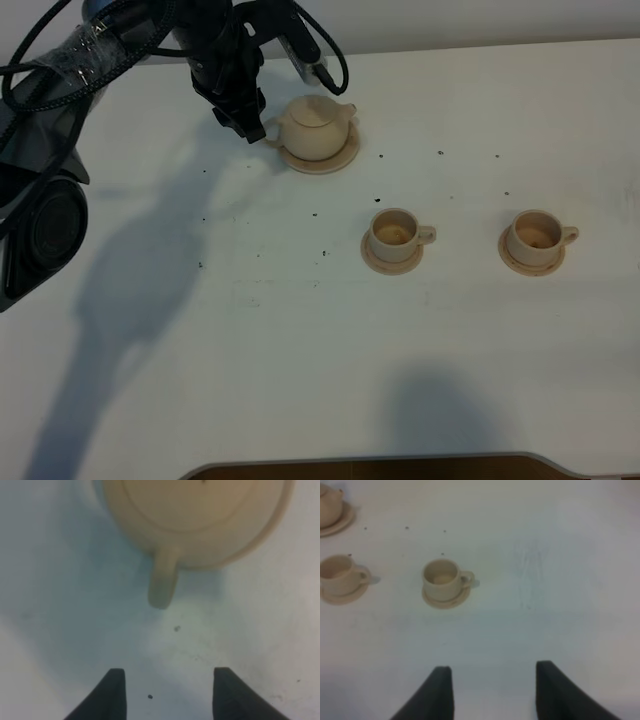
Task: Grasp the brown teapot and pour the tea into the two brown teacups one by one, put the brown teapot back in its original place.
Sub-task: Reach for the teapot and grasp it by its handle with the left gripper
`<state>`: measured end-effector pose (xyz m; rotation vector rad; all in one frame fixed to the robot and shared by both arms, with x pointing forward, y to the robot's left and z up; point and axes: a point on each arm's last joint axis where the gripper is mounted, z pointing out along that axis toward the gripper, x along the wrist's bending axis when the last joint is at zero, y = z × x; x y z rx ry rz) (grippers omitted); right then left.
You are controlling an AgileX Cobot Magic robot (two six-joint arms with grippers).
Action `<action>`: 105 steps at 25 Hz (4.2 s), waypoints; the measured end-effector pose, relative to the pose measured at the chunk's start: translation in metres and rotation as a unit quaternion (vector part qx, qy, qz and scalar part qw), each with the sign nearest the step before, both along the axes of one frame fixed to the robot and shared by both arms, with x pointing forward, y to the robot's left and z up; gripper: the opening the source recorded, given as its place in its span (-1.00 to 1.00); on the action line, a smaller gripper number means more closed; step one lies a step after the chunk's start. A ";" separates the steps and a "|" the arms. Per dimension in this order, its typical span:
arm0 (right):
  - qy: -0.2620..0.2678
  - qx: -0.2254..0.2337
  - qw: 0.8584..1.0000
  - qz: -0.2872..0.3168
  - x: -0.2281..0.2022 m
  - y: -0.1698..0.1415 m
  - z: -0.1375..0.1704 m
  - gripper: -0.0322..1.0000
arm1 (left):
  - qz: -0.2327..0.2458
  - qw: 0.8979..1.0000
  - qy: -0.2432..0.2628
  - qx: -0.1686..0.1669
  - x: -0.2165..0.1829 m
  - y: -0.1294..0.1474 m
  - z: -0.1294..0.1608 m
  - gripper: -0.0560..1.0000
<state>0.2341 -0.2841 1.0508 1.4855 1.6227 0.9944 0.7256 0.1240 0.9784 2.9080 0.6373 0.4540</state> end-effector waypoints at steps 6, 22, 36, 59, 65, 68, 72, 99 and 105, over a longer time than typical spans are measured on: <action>0.000 0.000 1.000 0.000 0.000 0.000 0.000 -0.16 | 0.012 1.000 -0.002 0.004 -0.001 -0.002 -0.001 -0.14; 0.000 0.000 1.000 0.000 0.000 0.000 0.000 -0.16 | 0.021 0.999 -0.003 0.041 -0.006 -0.025 -0.019 -0.26; 0.000 0.000 1.000 0.000 0.000 0.000 0.000 -0.16 | 0.014 0.999 -0.036 0.024 0.002 -0.030 -0.029 -0.30; 0.000 0.000 1.000 0.000 0.000 0.000 0.000 -0.16 | 0.002 0.998 -0.060 0.004 0.010 -0.035 -0.041 -0.33; 0.000 0.000 1.000 0.000 0.000 0.000 0.000 -0.16 | 0.000 0.998 -0.060 0.002 0.010 -0.036 -0.041 -0.50; 0.000 0.000 1.000 0.000 0.000 0.000 0.000 -0.16 | -0.001 0.998 -0.064 0.000 0.010 -0.036 -0.041 -0.59; 0.000 0.000 1.000 0.000 0.000 0.000 0.000 -0.16 | -0.005 0.998 -0.066 0.001 0.010 -0.036 -0.041 -0.68; 0.000 0.000 1.000 0.000 0.000 0.000 0.000 -0.16 | -0.011 0.999 -0.034 -0.028 0.011 -0.028 -0.043 -0.68; 0.000 0.000 1.000 0.000 0.000 0.000 0.000 -0.16 | -0.008 0.999 -0.026 -0.029 0.010 -0.027 -0.043 -0.68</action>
